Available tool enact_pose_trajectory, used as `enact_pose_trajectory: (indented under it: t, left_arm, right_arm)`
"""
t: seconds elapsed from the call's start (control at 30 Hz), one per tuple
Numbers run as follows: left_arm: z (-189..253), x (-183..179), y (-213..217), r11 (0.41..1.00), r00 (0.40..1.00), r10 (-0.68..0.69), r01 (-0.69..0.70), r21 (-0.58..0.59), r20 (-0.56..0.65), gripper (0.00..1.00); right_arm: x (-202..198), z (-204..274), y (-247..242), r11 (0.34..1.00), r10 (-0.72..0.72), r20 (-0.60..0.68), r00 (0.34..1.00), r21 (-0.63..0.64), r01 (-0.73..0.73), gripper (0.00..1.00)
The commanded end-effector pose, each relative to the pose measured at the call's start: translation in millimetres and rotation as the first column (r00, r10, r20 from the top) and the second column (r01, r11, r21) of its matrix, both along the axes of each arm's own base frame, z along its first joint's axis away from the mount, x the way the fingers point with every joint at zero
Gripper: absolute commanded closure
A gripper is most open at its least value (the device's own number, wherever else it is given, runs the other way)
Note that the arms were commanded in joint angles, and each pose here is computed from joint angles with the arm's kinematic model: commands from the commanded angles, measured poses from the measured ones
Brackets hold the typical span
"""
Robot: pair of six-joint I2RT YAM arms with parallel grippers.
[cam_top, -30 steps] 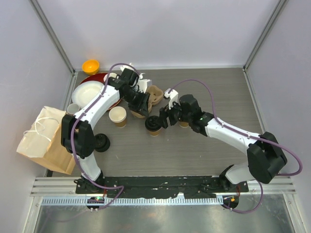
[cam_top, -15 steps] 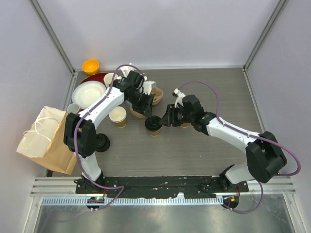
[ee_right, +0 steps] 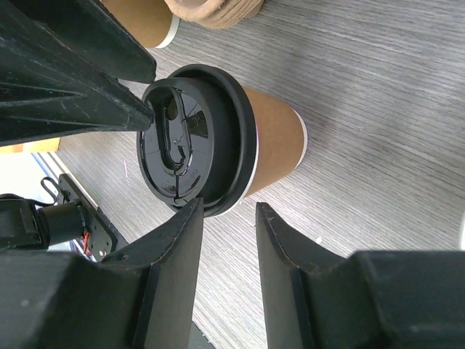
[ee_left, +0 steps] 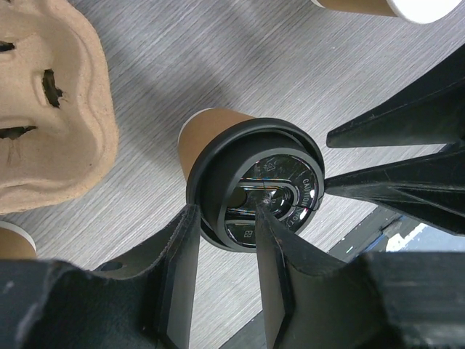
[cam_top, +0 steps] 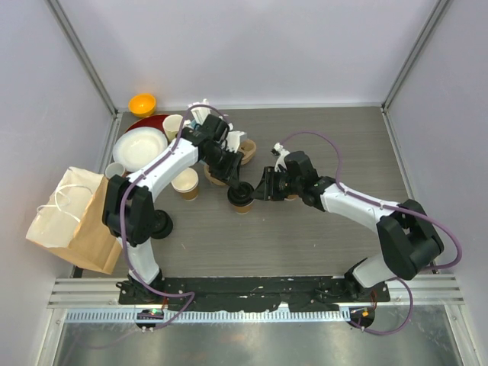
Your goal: Pack the takeout coffee
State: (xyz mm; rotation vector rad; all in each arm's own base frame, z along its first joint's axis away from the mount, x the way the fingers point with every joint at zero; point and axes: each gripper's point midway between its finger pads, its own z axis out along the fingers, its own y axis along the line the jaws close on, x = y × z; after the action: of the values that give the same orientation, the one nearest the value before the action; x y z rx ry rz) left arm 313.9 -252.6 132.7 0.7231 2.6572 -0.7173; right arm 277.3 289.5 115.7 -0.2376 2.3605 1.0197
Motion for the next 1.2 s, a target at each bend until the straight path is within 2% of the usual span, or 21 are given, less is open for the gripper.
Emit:
enact_pose_trajectory:
  t: [0.0, 0.5, 0.7, 0.97, 1.1, 1.17]
  left_arm:
    - [-1.2, 0.9, -7.2, 1.0, 1.0, -0.006, 0.006, -0.024, 0.007, 0.61]
    - [-18.2, -12.3, -11.2, 0.999, 0.998, -0.031, 0.03, -0.017, -0.053, 0.65]
    - [-25.9, -15.7, -13.5, 0.999, 0.996, -0.035, 0.034, -0.017, -0.077, 0.67]
    - [-38.1, -23.1, -16.6, 0.999, 0.992, -0.045, 0.044, -0.013, -0.121, 0.68]
    - [-40.0, -25.0, -15.7, 0.999, 0.991, -0.047, 0.046, -0.01, -0.129, 0.69]
    - [-41.8, -28.0, -14.0, 0.999, 0.989, -0.049, 0.049, -0.006, -0.139, 0.69]
  right_arm:
    - [7.6, 4.9, 2.2, 1.0, -0.012, 0.02, 1.0, 0.024, 0.012, 0.6]
    - [15.9, -20.5, -4.5, 0.999, -0.042, -0.044, 0.998, 0.016, 0.043, 0.64]
    - [8.0, -47.8, -8.8, 0.998, -0.058, -0.126, 0.99, -0.01, 0.057, 0.76]
    - [-0.5, -76.4, -16.9, 0.996, -0.063, -0.18, 0.982, -0.078, 0.05, 0.83]
    - [-6.2, -89.0, -24.4, 0.992, -0.076, -0.199, 0.977, -0.117, 0.053, 0.95]
    - [-8.7, -94.4, -29.2, 0.989, -0.083, -0.205, 0.975, -0.141, 0.054, 0.96]
